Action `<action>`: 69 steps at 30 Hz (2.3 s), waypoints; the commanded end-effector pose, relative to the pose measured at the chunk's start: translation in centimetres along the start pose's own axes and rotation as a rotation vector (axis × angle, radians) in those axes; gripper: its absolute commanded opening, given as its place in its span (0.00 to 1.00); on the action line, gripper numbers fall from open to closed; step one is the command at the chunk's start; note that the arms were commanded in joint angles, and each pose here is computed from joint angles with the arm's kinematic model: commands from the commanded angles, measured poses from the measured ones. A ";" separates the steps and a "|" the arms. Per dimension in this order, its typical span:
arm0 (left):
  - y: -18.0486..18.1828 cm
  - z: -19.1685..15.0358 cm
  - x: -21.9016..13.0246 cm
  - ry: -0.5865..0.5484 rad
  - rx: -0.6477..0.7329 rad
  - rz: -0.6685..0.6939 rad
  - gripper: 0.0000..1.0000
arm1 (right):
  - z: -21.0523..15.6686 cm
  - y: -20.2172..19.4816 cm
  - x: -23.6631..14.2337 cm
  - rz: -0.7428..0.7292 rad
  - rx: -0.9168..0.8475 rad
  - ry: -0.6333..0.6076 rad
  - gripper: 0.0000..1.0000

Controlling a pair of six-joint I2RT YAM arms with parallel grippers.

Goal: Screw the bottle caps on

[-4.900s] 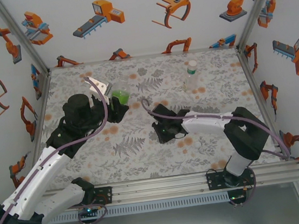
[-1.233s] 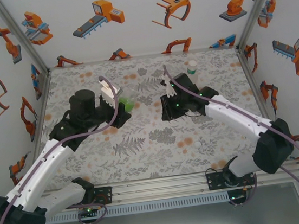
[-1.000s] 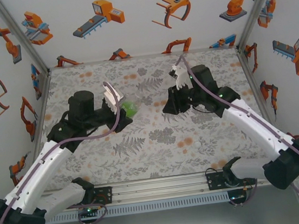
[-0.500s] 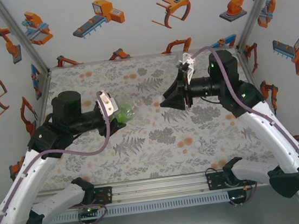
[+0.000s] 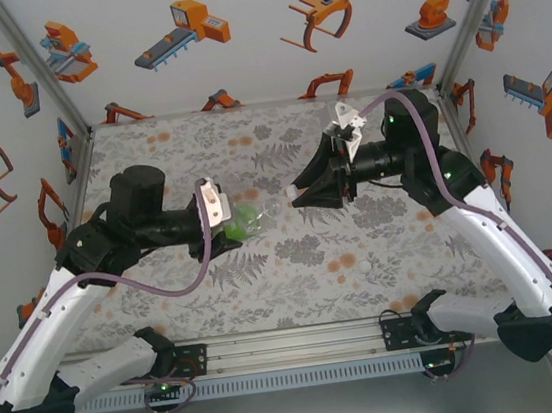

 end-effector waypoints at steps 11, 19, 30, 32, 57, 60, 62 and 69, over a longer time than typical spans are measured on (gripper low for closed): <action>-0.3 1.2 -0.2 -0.016 0.033 -0.019 0.14 | -0.2 0.6 1.6 0.064 -0.019 0.000 0.14; -0.2 1.2 0.0 -0.011 0.029 -0.022 0.14 | -0.7 0.4 2.1 0.044 -0.019 0.047 0.14; -0.1 1.2 0.3 -0.007 0.031 -0.030 0.14 | -0.9 0.2 2.3 -0.003 -0.031 0.109 0.13; -0.1 1.2 0.4 -0.006 0.029 -0.032 0.14 | -0.9 0.2 2.3 0.001 -0.031 0.109 0.13; -0.2 1.3 0.4 -0.008 0.027 -0.036 0.14 | -0.9 0.8 2.9 0.040 -0.020 0.113 0.11; -0.2 1.3 0.4 -0.009 0.023 -0.039 0.14 | -1.0 1.1 3.1 0.063 -0.027 0.126 0.10; -0.2 1.3 0.4 -0.010 0.020 -0.045 0.14 | -1.1 1.4 3.1 0.065 -0.044 0.143 0.10; -0.5 1.2 0.7 -0.008 0.004 -0.084 0.13 | -1.3 2.0 3.2 0.080 -0.105 0.163 0.08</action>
Point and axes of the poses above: each hand's point on the last joint's axis, 136 mm out from that joint toward the fingers, its own x axis out along the fingers, its own y axis along the line the jaws close on, z = x × y, the point moved 7 cm from there along -x, back along the fingers, and after that the axes turned 10 degrees about -x, right-handed, at the moved point
